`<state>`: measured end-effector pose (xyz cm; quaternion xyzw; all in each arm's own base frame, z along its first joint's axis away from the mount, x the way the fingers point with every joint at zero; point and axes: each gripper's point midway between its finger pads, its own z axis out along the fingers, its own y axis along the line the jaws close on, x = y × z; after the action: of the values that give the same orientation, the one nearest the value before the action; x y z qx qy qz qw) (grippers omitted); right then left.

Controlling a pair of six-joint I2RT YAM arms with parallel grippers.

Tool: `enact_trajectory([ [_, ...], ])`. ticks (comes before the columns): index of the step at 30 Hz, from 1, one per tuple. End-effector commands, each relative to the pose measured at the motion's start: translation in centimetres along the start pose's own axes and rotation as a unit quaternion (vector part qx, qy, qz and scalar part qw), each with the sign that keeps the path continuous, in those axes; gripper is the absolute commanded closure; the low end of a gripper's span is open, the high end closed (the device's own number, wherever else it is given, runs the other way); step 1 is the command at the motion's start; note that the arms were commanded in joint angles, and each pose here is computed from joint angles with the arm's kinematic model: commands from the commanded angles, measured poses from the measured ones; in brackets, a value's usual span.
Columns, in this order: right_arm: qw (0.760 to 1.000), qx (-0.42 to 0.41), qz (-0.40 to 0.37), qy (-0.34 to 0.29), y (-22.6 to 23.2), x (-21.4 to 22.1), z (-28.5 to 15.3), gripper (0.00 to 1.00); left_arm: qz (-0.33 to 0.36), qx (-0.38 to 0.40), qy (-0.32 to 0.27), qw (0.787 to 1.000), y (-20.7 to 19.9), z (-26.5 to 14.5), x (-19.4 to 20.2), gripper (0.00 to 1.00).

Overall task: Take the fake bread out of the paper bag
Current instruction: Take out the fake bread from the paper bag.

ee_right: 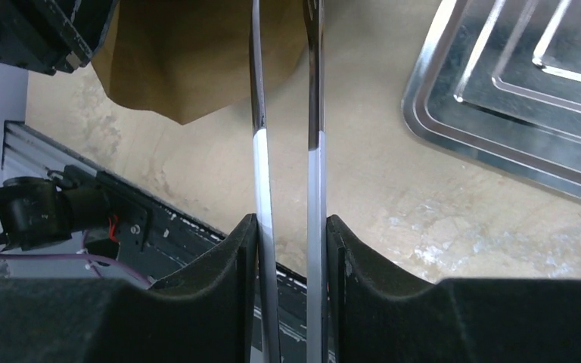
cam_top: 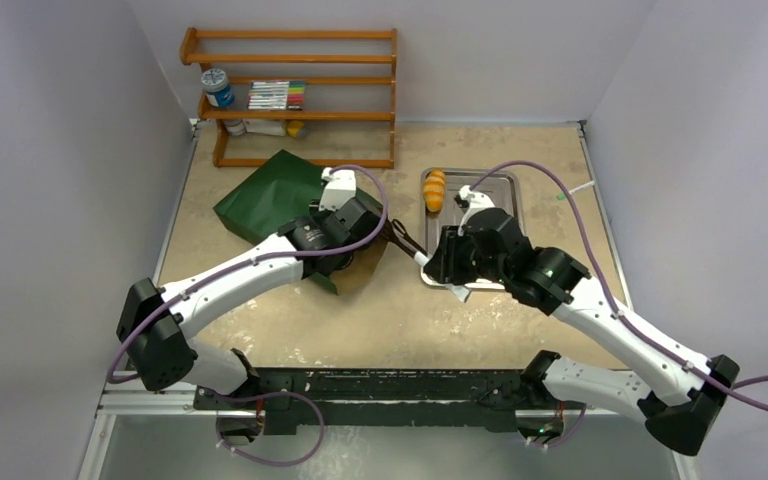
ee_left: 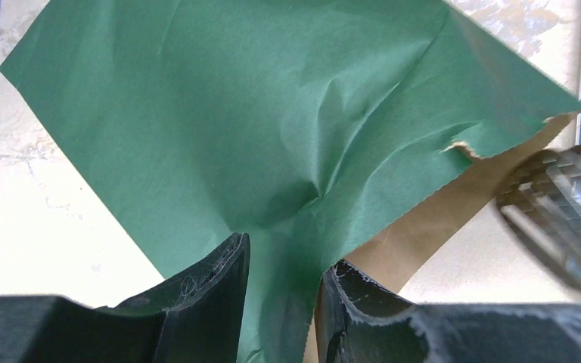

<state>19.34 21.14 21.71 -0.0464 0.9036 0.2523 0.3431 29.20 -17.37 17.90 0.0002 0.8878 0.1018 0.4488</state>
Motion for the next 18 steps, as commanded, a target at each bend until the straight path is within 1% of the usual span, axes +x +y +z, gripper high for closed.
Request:
enact_trajectory([
  [1,0.996,-0.073,-0.040,-0.035,4.2,-2.6,0.3,0.64,-0.031,0.016,-0.026,0.999,0.0,-1.4,-3.4,0.65],
  [6,0.993,-0.086,-0.070,-0.049,5.5,-3.2,2.3,0.65,-0.028,0.022,-0.029,0.999,-0.2,-1.9,-4.5,0.66],
  [14,0.988,-0.076,-0.107,-0.076,6.2,-4.8,5.8,0.66,-0.020,0.030,-0.025,0.999,-0.3,-2.6,-5.6,0.66],
  [18,0.985,-0.077,-0.123,-0.088,6.3,-5.0,7.6,0.66,-0.012,0.028,-0.017,0.999,-0.2,-2.6,-5.4,0.66],
])
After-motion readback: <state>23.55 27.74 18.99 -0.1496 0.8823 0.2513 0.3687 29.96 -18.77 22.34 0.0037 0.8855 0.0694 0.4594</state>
